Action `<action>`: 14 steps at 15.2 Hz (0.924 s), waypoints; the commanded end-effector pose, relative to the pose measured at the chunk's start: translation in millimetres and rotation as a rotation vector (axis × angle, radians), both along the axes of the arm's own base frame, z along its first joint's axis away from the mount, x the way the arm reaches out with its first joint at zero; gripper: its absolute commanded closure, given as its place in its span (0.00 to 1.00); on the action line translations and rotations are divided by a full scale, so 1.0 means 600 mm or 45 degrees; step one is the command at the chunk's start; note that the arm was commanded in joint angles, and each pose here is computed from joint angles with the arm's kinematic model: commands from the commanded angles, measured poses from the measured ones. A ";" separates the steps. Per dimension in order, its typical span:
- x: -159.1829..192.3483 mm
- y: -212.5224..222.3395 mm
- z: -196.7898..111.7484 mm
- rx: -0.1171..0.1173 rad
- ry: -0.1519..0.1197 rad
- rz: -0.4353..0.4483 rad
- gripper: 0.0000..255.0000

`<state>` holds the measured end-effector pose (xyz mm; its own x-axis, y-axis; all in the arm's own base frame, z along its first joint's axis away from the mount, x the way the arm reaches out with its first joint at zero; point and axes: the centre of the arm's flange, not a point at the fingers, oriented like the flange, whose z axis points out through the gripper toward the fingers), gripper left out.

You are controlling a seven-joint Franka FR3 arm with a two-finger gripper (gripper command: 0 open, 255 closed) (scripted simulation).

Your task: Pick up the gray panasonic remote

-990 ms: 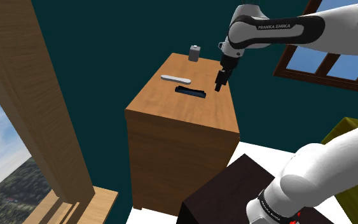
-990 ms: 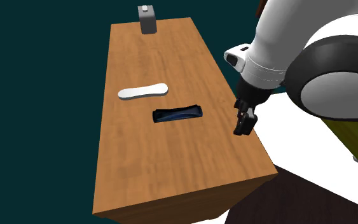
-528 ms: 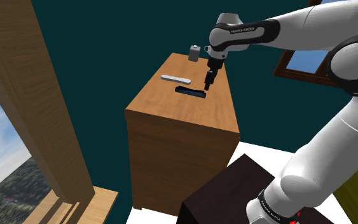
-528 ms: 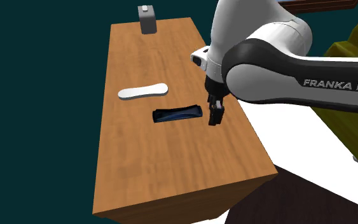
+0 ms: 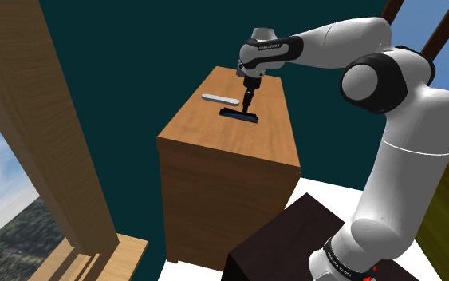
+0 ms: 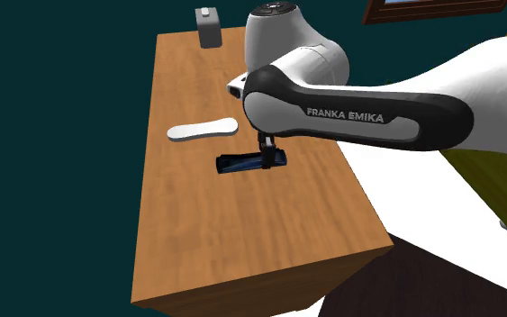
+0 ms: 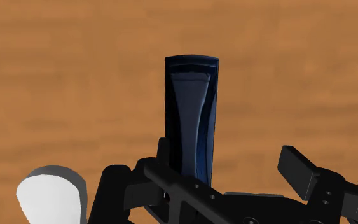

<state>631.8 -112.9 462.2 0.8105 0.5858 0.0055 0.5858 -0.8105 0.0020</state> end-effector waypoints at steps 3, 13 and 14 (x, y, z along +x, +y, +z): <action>0.065 0.002 -0.025 0.003 0.008 0.083 0.00; 0.064 0.001 -0.091 0.003 0.008 0.083 1.00; 0.064 0.001 -0.090 0.003 0.008 0.083 1.00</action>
